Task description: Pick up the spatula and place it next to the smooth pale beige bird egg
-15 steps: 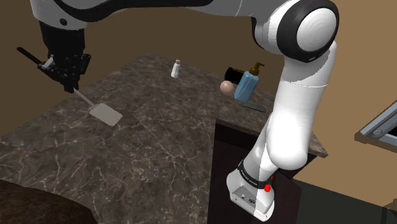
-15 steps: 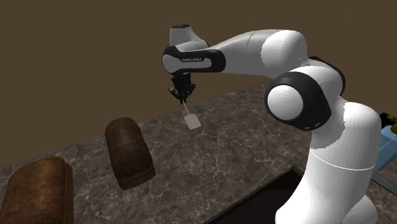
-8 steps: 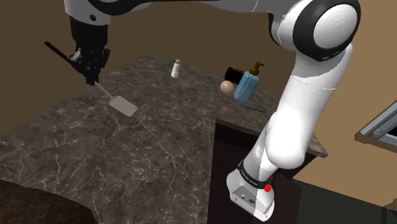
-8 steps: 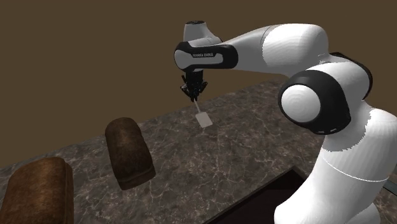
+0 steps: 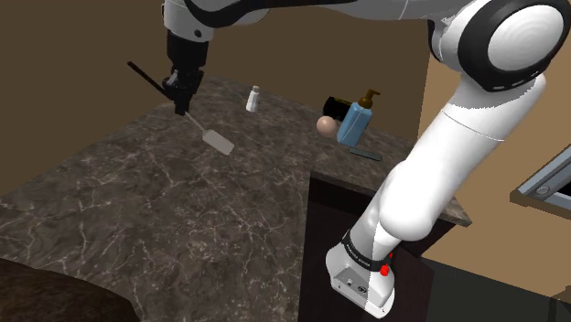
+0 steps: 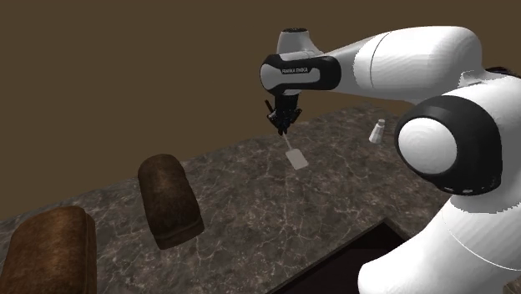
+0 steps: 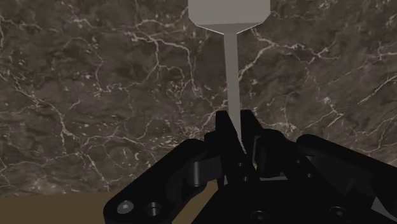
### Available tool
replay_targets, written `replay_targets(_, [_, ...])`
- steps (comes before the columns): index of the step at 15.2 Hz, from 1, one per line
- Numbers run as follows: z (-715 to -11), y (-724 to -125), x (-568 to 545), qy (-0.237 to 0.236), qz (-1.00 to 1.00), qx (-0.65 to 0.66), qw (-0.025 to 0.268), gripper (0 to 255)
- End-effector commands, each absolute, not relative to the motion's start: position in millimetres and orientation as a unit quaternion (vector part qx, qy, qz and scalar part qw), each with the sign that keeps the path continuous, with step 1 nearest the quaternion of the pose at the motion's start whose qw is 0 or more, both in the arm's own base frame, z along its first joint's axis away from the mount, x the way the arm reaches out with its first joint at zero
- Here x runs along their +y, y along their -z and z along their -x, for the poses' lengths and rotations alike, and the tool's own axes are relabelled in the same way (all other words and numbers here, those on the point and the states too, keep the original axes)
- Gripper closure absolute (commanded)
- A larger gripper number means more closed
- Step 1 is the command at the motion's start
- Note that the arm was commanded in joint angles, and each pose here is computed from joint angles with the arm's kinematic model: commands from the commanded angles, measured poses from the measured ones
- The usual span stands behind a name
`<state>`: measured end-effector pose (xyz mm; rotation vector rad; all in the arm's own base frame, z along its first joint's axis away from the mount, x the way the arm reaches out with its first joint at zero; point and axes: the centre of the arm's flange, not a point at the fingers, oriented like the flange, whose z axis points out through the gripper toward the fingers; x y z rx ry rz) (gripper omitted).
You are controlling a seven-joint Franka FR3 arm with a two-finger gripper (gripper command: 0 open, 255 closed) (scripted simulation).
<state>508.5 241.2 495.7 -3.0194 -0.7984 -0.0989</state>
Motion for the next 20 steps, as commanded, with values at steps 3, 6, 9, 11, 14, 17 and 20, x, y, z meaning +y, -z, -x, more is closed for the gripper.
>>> replay_targets(3, [-506, -495, 187, 0.032, 0.966, -0.256, 0.009, 255])
replay_targets(6, [-504, -495, 147, 0.032, 0.966, -0.256, 0.009, 255])
replay_targets(9, [-501, -495, 108, 0.032, 0.966, -0.256, 0.009, 255])
replay_targets(11, [-500, -495, 81, 0.032, 0.966, -0.256, 0.009, 255])
replay_targets(14, [-497, -495, 42, 0.032, 0.966, -0.256, 0.009, 255])
replay_targets(17, [-495, -495, 2, 0.032, 0.966, -0.256, 0.009, 255])
replay_targets(20, [-492, -495, -37, 0.032, 0.966, -0.256, 0.009, 255])
